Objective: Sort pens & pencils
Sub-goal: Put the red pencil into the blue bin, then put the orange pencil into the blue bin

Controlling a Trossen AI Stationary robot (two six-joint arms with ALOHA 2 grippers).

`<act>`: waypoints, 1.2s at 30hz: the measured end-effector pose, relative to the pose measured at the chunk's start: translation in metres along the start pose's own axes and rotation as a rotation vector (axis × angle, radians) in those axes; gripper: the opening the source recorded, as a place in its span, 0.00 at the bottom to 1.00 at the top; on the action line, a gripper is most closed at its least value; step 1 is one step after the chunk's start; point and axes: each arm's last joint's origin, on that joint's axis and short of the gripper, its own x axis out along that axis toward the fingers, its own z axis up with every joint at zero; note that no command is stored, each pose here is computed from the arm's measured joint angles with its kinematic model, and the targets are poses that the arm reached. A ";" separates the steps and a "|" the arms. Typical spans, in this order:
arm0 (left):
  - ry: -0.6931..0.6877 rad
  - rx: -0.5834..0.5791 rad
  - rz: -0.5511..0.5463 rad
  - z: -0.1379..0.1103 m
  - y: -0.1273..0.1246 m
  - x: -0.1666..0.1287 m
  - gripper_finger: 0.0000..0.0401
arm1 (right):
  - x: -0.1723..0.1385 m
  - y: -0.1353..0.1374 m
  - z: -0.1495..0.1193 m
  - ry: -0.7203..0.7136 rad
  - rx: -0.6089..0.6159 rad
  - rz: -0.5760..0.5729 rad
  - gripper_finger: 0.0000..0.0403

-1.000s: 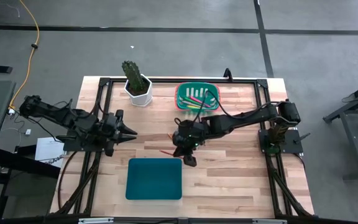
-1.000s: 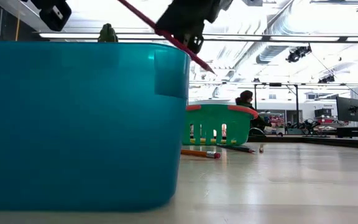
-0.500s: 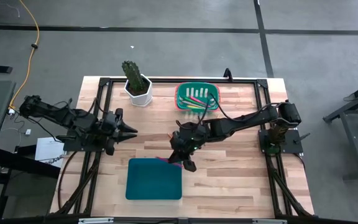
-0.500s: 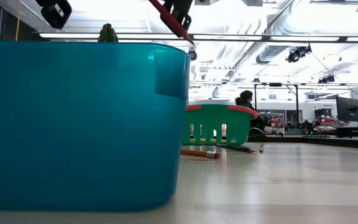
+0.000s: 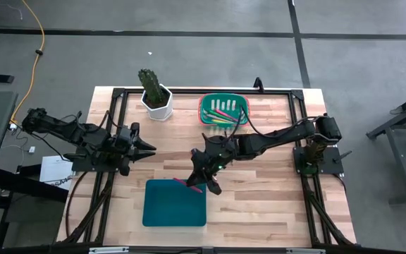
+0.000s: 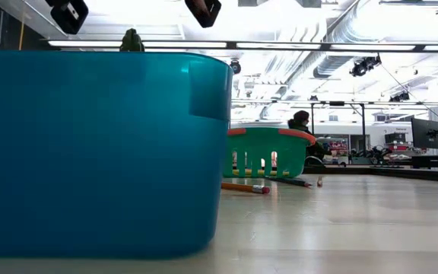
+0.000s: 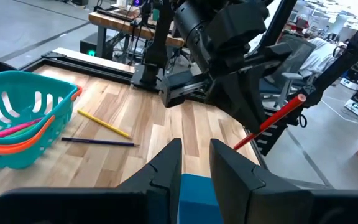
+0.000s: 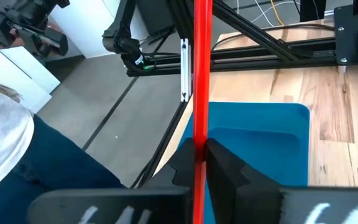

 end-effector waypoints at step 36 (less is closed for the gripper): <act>0.001 0.006 0.000 0.000 0.000 0.000 0.18 | -0.030 -0.056 -0.026 0.223 0.335 -0.476 0.21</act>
